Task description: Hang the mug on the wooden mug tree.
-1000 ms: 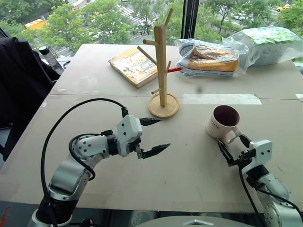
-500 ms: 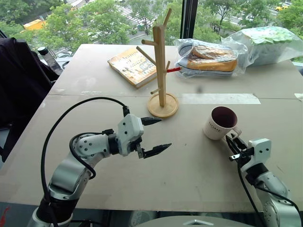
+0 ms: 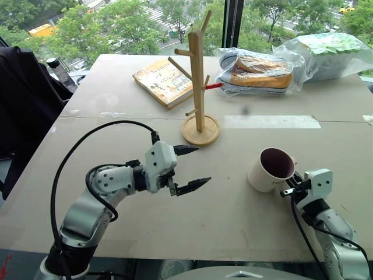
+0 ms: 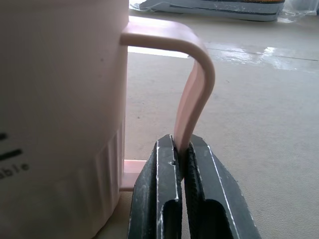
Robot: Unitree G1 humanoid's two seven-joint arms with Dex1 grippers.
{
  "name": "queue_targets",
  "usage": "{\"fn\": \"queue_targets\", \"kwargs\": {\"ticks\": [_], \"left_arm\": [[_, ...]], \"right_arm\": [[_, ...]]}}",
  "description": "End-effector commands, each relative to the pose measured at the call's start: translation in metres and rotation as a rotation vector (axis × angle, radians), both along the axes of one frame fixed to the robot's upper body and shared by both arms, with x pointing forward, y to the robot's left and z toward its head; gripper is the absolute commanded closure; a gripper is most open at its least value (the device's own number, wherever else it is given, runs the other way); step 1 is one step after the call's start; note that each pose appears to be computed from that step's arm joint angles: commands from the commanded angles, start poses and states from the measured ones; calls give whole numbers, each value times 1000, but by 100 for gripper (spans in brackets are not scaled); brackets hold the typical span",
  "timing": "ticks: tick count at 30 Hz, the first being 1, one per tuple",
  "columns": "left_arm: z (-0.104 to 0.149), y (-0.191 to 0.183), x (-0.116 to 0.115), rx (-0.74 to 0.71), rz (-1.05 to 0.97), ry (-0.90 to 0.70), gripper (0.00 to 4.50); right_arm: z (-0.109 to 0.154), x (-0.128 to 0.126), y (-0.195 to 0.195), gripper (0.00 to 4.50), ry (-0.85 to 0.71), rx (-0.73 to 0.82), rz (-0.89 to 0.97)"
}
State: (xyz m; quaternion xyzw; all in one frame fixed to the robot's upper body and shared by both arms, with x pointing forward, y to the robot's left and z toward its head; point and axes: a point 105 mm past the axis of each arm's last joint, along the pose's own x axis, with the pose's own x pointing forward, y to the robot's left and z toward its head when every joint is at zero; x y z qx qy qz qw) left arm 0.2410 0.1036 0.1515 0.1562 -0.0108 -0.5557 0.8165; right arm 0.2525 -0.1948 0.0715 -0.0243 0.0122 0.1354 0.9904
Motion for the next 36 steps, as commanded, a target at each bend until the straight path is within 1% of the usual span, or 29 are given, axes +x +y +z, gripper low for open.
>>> {"fn": "queue_targets", "kwargs": {"ticks": [1,5,7,10,12,15,17,21,28,32,36], "left_arm": [[13,-3,-4,-35,-16,-49,0],[15,0,-3,-89,13,-39,0],[17,3,-1,-157,43,-26,0],[22,9,-1,-265,91,-21,0],[23,12,2,-310,141,-36,0],[29,17,6,-373,215,-72,0],[33,18,6,-420,246,-87,0],[36,16,1,-463,262,-95,0],[47,21,-9,-577,306,-123,0],[49,22,-14,-616,333,-152,0],[47,21,-17,-646,355,-162,0]], "right_arm": [[16,4,0,449,-48,-15,7],[31,8,8,449,-73,-56,91],[43,11,14,449,-86,-110,190],[64,22,22,449,-128,-214,319],[86,36,26,449,-177,-270,369],[120,52,43,449,-228,-355,524],[136,65,52,449,-251,-423,599],[167,96,69,449,-307,-528,703],[200,132,104,449,-391,-669,836],[212,138,125,449,-436,-696,892],[213,140,140,449,-458,-719,943]]}}
